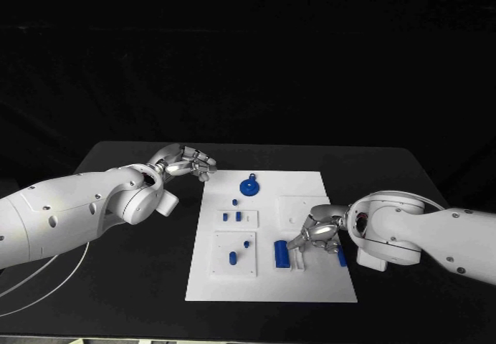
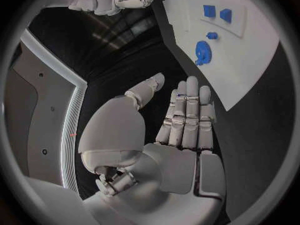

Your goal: Assemble the parts on the task board

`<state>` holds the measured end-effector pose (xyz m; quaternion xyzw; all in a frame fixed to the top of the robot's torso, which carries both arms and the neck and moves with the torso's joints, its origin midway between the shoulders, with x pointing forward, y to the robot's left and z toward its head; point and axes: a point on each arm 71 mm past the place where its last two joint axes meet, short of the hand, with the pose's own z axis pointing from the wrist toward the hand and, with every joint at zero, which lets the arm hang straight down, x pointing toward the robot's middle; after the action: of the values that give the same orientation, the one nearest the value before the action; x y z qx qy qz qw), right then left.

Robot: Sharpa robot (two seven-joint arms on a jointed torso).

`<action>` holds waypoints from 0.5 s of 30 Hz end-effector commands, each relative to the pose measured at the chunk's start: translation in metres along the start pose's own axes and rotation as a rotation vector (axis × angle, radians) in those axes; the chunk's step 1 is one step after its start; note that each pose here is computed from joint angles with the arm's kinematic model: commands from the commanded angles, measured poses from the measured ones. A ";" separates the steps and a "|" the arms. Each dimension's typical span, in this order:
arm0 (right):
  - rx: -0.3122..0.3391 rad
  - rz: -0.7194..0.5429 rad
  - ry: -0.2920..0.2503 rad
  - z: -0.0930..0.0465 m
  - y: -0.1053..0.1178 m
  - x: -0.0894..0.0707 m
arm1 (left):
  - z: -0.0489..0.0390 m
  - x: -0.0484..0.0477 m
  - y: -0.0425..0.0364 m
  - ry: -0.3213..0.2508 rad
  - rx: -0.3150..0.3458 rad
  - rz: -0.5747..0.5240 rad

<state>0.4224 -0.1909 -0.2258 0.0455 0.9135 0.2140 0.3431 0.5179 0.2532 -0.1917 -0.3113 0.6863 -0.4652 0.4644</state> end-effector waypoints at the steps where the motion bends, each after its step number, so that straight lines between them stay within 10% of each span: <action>1: -0.056 0.063 -0.007 -0.004 0.002 -0.012 | 0.0008 0.0011 -0.0014 0.006 0.008 -0.007; 15: 0.061 -0.012 0.109 -0.014 -0.042 -0.051 | 0.0020 0.0039 -0.0027 0.013 0.014 -0.009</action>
<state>0.4605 -0.2433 -0.1990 0.0707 0.9177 0.1991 0.3363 0.5188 0.2504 -0.1919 -0.3101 0.6866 -0.4665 0.4635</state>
